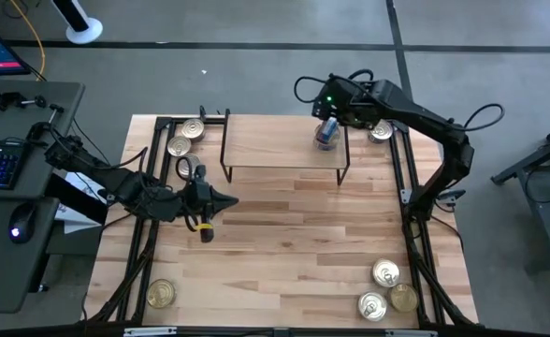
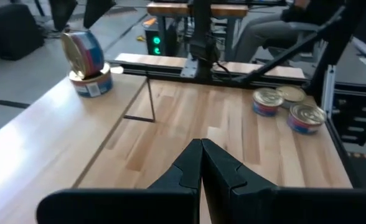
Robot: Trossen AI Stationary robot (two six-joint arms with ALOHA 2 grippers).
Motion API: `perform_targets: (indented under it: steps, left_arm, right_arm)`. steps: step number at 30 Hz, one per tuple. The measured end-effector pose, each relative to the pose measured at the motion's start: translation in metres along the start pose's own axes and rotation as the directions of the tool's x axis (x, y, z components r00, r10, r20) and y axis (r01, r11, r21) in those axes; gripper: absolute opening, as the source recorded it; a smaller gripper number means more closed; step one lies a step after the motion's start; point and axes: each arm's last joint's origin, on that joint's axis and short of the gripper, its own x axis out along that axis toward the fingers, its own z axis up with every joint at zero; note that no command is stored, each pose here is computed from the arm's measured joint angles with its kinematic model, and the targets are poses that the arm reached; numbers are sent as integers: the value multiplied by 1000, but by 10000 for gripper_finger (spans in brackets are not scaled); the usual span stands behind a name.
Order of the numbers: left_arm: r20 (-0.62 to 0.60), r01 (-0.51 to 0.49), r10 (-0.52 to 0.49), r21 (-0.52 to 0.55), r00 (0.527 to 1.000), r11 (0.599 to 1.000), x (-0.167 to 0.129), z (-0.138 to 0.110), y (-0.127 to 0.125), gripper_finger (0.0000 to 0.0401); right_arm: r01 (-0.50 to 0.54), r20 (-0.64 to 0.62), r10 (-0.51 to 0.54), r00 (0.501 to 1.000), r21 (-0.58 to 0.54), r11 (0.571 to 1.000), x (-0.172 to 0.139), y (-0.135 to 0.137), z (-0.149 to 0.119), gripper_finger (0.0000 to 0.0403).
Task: Stack canned seafood by type on shelf
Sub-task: Stack the blue tuna can on top of the blue tuna can on the shelf
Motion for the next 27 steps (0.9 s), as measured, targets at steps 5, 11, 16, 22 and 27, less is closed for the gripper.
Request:
perform_targets:
  steps: [5, 11, 16, 22, 27]
  left_arm:
    - [-29, 7, -6, 20, 1000, 1000, 0, -3, 0, 0]
    - [-60, 1, 2, 43, 998, 999, 0, -6, 1, 0]
    - [-60, 1, 2, 44, 998, 999, 0, -6, 1, 0]
    - [-60, 1, 2, 44, 998, 999, 0, -7, 1, 0]
    - [-61, 0, 3, 45, 998, 999, 0, -7, 1, 0]
  right_arm:
    - [-38, -22, 39, 999, 42, 998, 13, 4, -5, 314]
    - [-12, -42, 14, 999, 56, 998, 22, 2, -10, 314]
    - [-10, -41, 12, 999, 55, 998, 23, 2, -10, 306]
    - [-12, -50, 15, 999, 57, 998, 23, 2, -10, 222]
    - [-16, -47, 19, 999, 72, 997, 21, 2, -10, 171]
